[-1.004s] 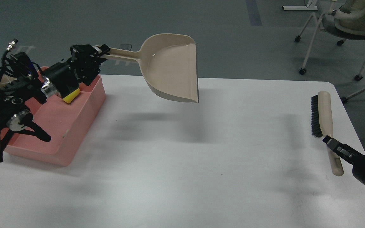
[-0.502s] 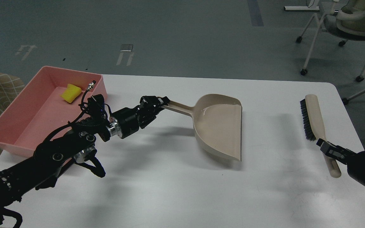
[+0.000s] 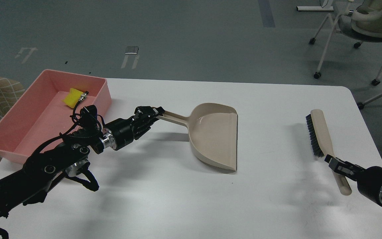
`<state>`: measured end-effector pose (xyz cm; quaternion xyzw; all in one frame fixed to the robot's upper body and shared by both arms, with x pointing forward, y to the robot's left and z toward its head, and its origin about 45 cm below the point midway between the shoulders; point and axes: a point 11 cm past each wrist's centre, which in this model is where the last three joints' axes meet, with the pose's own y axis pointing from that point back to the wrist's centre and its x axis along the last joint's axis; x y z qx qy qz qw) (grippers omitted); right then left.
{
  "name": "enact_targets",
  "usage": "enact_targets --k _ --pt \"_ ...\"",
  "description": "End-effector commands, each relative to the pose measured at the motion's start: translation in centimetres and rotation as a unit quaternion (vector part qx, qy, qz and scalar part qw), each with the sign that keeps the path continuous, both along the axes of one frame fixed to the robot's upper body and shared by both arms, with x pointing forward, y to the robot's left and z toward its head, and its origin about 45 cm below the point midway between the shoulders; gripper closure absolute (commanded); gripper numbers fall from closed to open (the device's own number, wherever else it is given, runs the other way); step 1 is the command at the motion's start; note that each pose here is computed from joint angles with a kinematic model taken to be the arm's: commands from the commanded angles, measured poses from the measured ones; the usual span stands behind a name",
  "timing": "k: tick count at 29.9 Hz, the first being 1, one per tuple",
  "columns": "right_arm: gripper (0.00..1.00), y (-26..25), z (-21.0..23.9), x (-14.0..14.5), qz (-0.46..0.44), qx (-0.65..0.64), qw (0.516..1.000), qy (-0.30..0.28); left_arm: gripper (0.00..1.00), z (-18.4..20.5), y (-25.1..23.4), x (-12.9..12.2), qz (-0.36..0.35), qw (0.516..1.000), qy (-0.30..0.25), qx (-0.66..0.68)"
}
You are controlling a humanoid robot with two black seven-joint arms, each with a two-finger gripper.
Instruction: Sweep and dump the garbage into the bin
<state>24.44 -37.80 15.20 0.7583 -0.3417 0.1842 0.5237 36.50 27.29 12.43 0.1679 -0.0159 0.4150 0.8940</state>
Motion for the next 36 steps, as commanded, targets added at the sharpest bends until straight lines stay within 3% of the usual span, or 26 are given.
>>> enact_targets --k 1,3,5,6,9,11,20,26,34,36 --pt "0.94 0.1 -0.2 -0.2 0.001 0.002 1.0 0.003 1.0 0.1 0.8 -0.2 0.004 1.0 0.001 0.005" --pt "0.94 0.2 -0.3 -0.2 0.002 0.003 1.0 0.003 0.95 0.2 0.8 -0.1 0.004 1.0 0.0 0.006" --pt "0.9 0.1 -0.3 -0.2 0.001 0.001 1.0 0.004 0.64 0.3 0.9 0.0 0.005 1.0 0.0 0.006" --pt "0.9 0.1 -0.4 -0.2 0.001 0.001 1.0 0.004 0.64 0.3 0.9 0.0 0.005 1.0 0.0 0.006" --pt "0.79 0.1 -0.4 -0.1 -0.001 0.002 1.0 0.004 0.51 0.4 1.4 0.0 0.008 1.0 -0.001 0.01" --pt "0.67 0.1 -0.6 -0.2 -0.004 0.001 1.0 0.005 0.36 0.4 1.5 0.0 0.01 1.0 0.0 0.01" --pt "0.55 -0.1 -0.4 0.0 -0.006 0.001 1.0 0.002 0.24 0.8 2.4 0.2 0.022 1.0 -0.002 0.006" --pt "0.46 0.1 -0.1 0.2 -0.008 0.005 1.0 -0.006 0.24 1.5 3.6 0.4 0.025 1.0 -0.005 0.018" --pt "0.14 1.2 0.8 0.7 0.004 0.015 1.0 -0.022 0.2 3.8 5.1 0.9 0.028 0.999 -0.028 0.02" --pt "0.13 1.1 1.4 0.8 0.007 0.011 1.0 -0.028 0.2 4.9 5.0 1.1 0.026 0.999 -0.04 0.013"
